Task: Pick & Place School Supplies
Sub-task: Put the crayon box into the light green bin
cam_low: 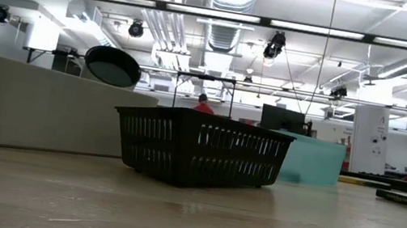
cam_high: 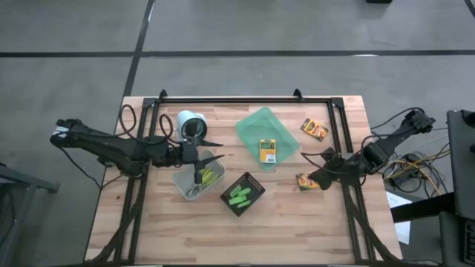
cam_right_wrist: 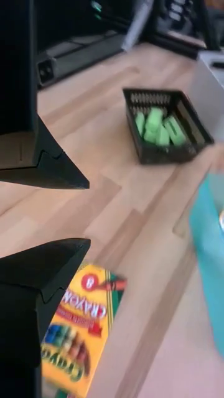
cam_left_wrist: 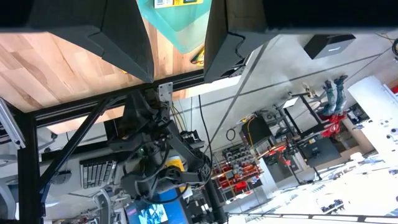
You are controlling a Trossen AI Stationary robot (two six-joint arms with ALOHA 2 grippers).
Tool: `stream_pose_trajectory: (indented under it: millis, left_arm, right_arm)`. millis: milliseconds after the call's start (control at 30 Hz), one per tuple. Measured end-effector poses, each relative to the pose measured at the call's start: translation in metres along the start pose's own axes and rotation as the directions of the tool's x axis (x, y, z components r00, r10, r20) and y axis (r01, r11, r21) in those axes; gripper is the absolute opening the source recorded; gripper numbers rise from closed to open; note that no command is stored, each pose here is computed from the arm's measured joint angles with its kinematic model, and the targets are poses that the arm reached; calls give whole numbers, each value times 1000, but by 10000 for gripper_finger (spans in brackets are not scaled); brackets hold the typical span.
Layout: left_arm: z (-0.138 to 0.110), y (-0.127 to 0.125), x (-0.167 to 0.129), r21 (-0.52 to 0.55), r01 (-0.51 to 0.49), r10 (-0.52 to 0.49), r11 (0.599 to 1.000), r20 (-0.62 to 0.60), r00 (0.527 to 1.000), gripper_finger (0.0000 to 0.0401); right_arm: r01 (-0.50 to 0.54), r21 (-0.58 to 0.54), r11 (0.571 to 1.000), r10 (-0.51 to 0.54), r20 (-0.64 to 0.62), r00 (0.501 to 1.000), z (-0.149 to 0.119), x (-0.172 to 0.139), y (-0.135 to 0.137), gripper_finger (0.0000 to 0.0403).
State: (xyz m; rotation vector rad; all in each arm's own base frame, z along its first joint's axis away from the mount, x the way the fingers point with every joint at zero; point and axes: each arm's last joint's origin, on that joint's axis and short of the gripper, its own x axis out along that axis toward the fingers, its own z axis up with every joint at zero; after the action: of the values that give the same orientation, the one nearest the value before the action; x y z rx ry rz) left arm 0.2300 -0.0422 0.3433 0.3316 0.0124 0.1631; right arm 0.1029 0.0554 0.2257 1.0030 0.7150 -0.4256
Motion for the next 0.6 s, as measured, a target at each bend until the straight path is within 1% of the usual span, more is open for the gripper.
stream_pose_trajectory:
  millis: [167,233,367,600]
  left_arm:
    - [0,0,0,0,0,0,1000,0,1000,147]
    - [0,0,0,0,0,0,1000,0,1000,147]
    - [0,0,0,0,0,0,1000,0,1000,147]
    - [0,0,0,0,0,0,1000,0,1000,147]
  right_arm:
    - [127,91,988,-129,17,991,0,-1,-13,134]
    - [164,96,982,-166,17,986,0,-1,-17,134]
    - [167,60,984,-169,28,985,0,-1,-17,134]
    - [165,59,984,-167,29,985,1,-1,-17,134]
